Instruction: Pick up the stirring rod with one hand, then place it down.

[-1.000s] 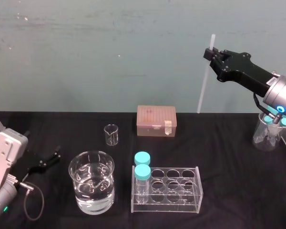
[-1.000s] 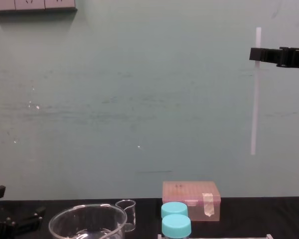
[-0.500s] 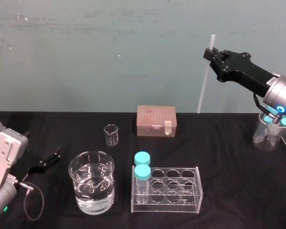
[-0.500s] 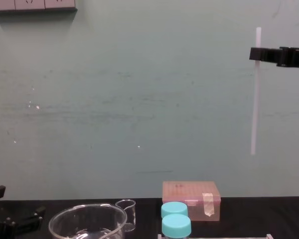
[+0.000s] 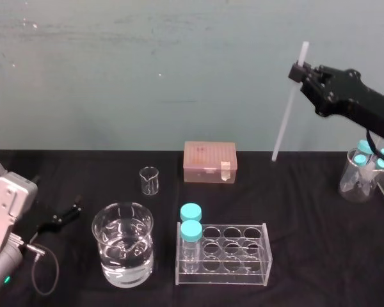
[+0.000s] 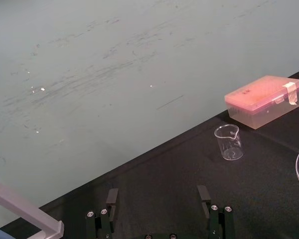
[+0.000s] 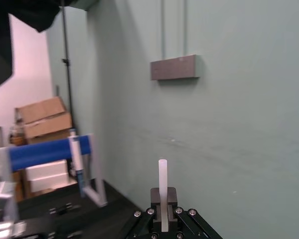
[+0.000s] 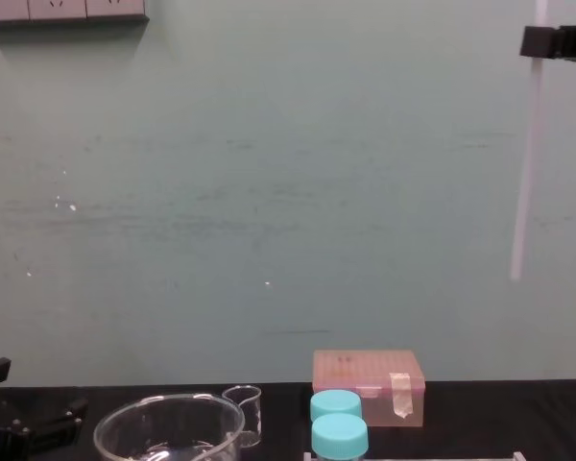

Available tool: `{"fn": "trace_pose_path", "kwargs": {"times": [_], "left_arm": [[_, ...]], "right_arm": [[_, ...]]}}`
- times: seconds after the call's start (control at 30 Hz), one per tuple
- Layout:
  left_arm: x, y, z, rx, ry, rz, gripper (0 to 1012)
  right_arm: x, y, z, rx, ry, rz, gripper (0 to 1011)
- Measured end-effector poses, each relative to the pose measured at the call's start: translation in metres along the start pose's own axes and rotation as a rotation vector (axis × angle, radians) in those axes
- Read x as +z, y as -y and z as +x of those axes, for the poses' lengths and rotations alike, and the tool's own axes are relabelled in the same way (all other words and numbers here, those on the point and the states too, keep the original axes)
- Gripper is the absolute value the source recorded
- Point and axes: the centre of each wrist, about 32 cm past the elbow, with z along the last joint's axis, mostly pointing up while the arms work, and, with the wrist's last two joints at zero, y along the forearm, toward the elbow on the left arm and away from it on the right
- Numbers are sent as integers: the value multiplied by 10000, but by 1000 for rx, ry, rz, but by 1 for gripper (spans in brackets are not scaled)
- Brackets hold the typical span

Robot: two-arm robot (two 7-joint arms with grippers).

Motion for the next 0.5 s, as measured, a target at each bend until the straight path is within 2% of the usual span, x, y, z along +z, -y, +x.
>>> {"fn": "trace_pose_path", "kwargs": {"times": [0.1,0.2,0.33,0.37,0.5], "left_arm": [[0,0,0,0,0,0,1005],[0,0,0,0,0,0,1005],[0,0,0,0,0,0,1005],[0,0,0,0,0,0,1005],[0,0,0,0,0,0,1005]], "right_arm": [[-3,82,-51,26,-18,-5,69],[-77,212,-123,64,-58,-19,69],[-226,342,-181,98,-86,-49,69],[-300,376,-192,111,-90,-58,69],[-498,425,-196,143,-94,-74,69]]}}
